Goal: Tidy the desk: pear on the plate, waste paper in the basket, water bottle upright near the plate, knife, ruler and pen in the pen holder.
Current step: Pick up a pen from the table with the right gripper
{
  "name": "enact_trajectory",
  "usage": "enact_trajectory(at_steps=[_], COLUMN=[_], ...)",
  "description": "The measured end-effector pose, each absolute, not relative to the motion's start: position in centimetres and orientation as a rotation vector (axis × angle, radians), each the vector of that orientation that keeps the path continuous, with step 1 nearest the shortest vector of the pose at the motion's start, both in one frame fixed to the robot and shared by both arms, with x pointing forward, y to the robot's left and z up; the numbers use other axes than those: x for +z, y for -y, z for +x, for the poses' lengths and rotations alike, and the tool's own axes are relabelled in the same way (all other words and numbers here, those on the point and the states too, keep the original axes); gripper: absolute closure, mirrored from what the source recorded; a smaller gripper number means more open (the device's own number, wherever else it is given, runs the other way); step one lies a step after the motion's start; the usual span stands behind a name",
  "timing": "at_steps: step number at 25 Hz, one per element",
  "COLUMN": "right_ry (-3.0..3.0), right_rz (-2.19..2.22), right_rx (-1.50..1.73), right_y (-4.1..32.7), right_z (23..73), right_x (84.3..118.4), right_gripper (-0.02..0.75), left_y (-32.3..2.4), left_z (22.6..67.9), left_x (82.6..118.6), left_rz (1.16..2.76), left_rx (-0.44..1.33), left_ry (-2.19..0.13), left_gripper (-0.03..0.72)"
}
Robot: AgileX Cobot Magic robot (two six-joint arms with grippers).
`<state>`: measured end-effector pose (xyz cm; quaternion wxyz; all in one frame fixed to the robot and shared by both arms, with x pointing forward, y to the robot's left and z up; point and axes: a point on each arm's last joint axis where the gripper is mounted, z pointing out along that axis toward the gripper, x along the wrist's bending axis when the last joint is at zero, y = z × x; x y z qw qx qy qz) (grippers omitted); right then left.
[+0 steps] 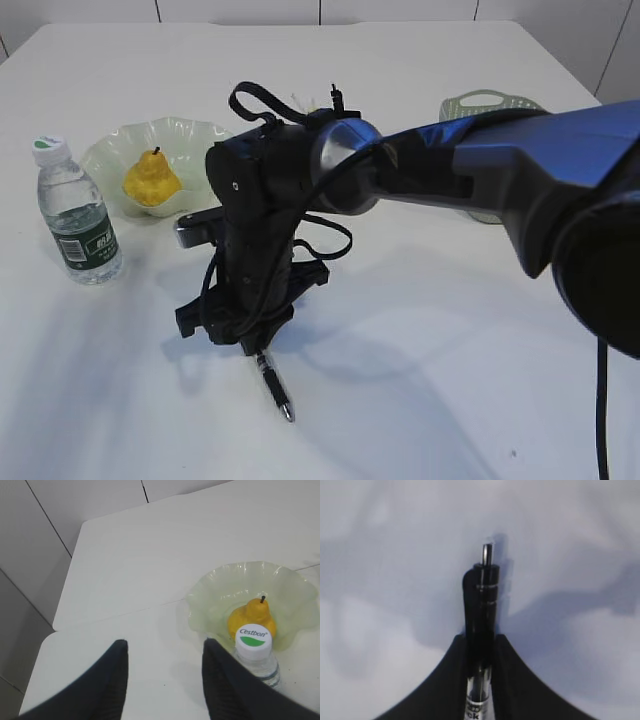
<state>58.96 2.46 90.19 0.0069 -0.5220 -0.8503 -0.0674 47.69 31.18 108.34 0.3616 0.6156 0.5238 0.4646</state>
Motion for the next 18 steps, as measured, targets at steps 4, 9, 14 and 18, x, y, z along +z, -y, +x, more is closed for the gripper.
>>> enact_trajectory(at_steps=[4, 9, 14, 18], right_ry=[2.722, 2.776, 2.781, 2.77], right_rz=[-1.657, -1.686, -1.685, -1.689], right_rx=[-0.26, -0.27, -0.266, -0.303], right_y=[-2.6, -2.3, -2.3, -2.3], right_z=[60.0, 60.4, 60.4, 60.2], right_x=[91.5, 92.5, 92.7, 93.8], right_gripper=[0.654, 0.655, 0.655, 0.657], left_y=[-31.2, -31.2, -31.2, -31.2], left_z=[47.7, 47.7, 47.7, 47.7], left_x=[108.3, 108.3, 108.3, 108.3], left_rz=[1.586, 1.586, 1.586, 1.586], left_rx=[1.197, 1.197, 1.197, 1.197], left_ry=[-1.349, -1.349, -1.349, -1.349], left_gripper=[0.347, 0.347, 0.347, 0.347])
